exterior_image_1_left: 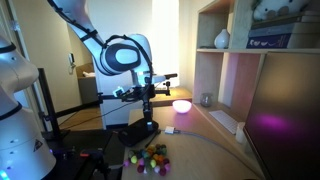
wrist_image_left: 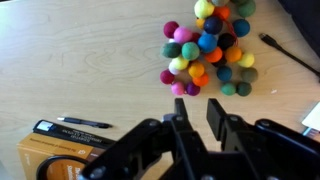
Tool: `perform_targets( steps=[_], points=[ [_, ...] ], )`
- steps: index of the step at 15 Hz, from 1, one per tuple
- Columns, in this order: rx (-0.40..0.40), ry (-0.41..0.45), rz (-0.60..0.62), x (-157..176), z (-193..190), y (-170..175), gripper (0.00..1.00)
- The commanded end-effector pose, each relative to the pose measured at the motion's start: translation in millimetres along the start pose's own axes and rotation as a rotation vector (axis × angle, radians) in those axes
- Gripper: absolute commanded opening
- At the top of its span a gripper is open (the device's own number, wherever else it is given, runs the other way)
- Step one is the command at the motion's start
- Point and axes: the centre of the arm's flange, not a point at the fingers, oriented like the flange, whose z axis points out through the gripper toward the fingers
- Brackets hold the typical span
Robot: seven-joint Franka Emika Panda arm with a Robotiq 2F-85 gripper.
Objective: Pick the string of beads and place it over the computer
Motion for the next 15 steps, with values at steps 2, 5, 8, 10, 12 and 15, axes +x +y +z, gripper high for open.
perform_targets(
  steps=[2,5,8,10,12,15],
  points=[
    [0.0,-0.001,0.001,-0.1,0.1,0.0,0.17],
    [-0.001,-0.016,-0.004,1.6,4.8,-1.0,0.43],
    [-0.002,-0.056,-0.009,5.3,19.6,-4.2,0.63],
    [-0.009,-0.092,-0.015,7.1,33.1,-6.7,0.79],
    [-0.009,-0.119,-0.016,7.3,44.6,-8.8,0.94],
    [-0.094,-0.129,-0.097,4.5,54.9,-11.6,1.0]
  ],
)
